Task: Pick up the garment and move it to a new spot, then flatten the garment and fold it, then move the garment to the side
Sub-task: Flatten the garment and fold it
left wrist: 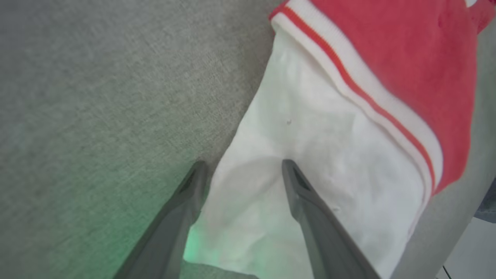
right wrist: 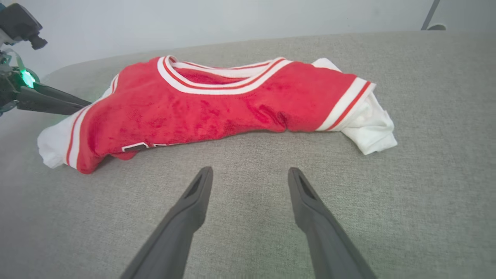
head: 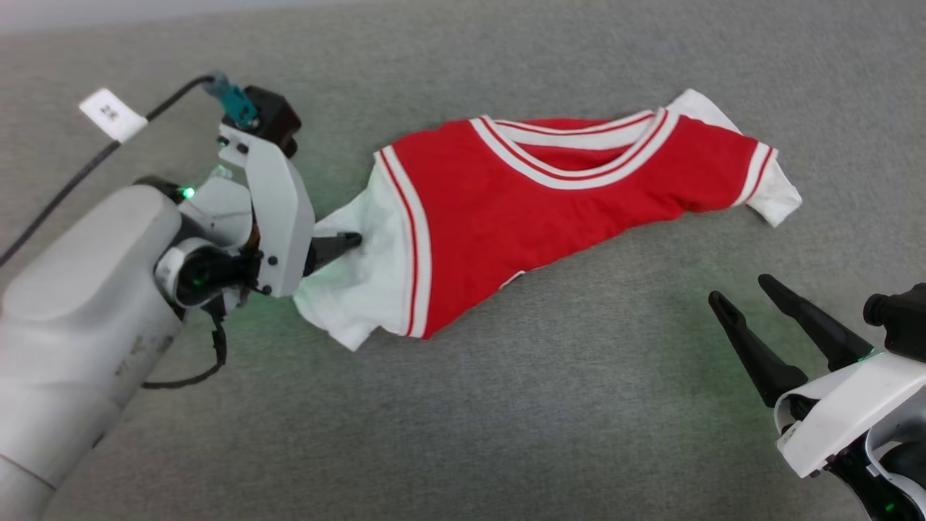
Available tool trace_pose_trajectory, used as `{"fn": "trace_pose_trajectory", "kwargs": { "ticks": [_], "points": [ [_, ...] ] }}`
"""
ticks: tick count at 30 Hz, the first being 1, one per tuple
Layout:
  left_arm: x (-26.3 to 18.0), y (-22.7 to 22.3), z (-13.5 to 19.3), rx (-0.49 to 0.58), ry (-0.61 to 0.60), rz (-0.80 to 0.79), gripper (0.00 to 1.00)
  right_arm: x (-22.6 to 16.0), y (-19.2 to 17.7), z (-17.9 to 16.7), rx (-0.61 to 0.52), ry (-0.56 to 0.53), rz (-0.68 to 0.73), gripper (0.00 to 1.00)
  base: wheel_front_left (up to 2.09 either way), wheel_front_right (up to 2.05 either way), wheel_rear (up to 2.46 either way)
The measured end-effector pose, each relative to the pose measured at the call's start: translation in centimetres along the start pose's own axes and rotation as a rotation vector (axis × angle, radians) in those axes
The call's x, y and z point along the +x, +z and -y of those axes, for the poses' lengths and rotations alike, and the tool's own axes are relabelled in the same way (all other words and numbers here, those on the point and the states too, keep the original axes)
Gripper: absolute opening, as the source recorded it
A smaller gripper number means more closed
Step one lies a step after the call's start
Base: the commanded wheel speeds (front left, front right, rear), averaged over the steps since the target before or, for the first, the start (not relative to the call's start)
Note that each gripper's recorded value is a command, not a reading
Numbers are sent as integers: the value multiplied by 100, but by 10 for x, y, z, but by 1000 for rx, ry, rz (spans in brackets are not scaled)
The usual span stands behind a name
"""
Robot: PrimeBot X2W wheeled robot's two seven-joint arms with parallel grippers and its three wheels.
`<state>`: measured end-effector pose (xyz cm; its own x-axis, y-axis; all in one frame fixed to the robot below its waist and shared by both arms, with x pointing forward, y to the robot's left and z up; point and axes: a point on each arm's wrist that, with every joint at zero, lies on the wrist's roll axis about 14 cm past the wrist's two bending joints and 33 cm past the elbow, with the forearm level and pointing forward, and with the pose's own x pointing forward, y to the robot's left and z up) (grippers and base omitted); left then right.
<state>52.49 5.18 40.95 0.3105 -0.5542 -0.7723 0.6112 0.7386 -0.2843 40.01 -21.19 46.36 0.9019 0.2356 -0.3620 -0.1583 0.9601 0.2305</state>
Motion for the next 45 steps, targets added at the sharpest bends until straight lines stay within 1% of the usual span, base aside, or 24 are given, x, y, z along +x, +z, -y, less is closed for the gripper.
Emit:
{"fn": "trace_pose_trajectory", "kwargs": {
  "ticks": [3, 5, 6, 7, 8, 9, 12, 18, 22, 24, 26, 30, 33, 36, 38, 45],
  "points": [
    [9, -1, 5, -37, -49, -31, 100, -2, -6, 9, 9, -27, -11, 100, 0, 0, 0],
    [13, -1, 7, -43, -65, -38, 100, -3, -9, 13, 13, -39, -20, 100, 0, 0, 0],
    [14, -1, 8, -38, -70, -41, 77, -2, -9, 14, 13, -44, -20, 100, 0, 0, 0],
    [15, -2, 9, -38, -76, -45, 32, -2, -9, 15, 12, -46, -20, 100, 0, 0, 0],
    [15, -2, 10, -51, -88, -50, 2, -1, -7, 16, 10, -47, -17, 100, 0, 0, 0],
    [14, -3, 10, -59, -94, -54, 0, 0, -6, 17, 8, -46, -15, 100, 0, 0, 0],
    [15, -8, 12, -69, -106, -77, 0, 3, -2, 20, -8, -46, -14, 100, 0, 0, 0],
    [14, -6, 12, -63, -109, -60, 0, 11, 21, 31, -93, -45, -22, 100, 0, 0, 0],
    [13, -5, 12, -58, -107, -49, 0, 16, 34, 53, -197, -78, -86, 100, 0, 0, 0],
    [12, -5, 12, -54, -108, -42, 0, 20, 40, 62, -215, -92, -117, 100, 0, 0, 0],
    [12, -5, 12, -54, -109, -37, 0, 24, 38, 71, -233, -106, -180, 100, 0, 0, 0],
    [12, -7, 9, -58, -110, -32, 0, 31, 32, 91, -214, -144, -285, 100, 0, 0, 0],
    [13, -7, 7, -64, -111, -26, 0, 39, 29, 97, -192, -153, -319, 100, 0, 0, 0],
    [14, -7, 5, -68, -114, -22, 0, 51, 23, 94, -155, -132, -336, 100, 0, 0, 0],
    [15, -8, 4, -73, -117, -20, 0, 56, 14, 91, -160, -120, -374, 100, 0, 0, 0],
    [17, -7, 3, -77, -127, -12, 0, 69, 0, 91, -152, -103, -413, 100, 0, 0, 0]
  ]
}}
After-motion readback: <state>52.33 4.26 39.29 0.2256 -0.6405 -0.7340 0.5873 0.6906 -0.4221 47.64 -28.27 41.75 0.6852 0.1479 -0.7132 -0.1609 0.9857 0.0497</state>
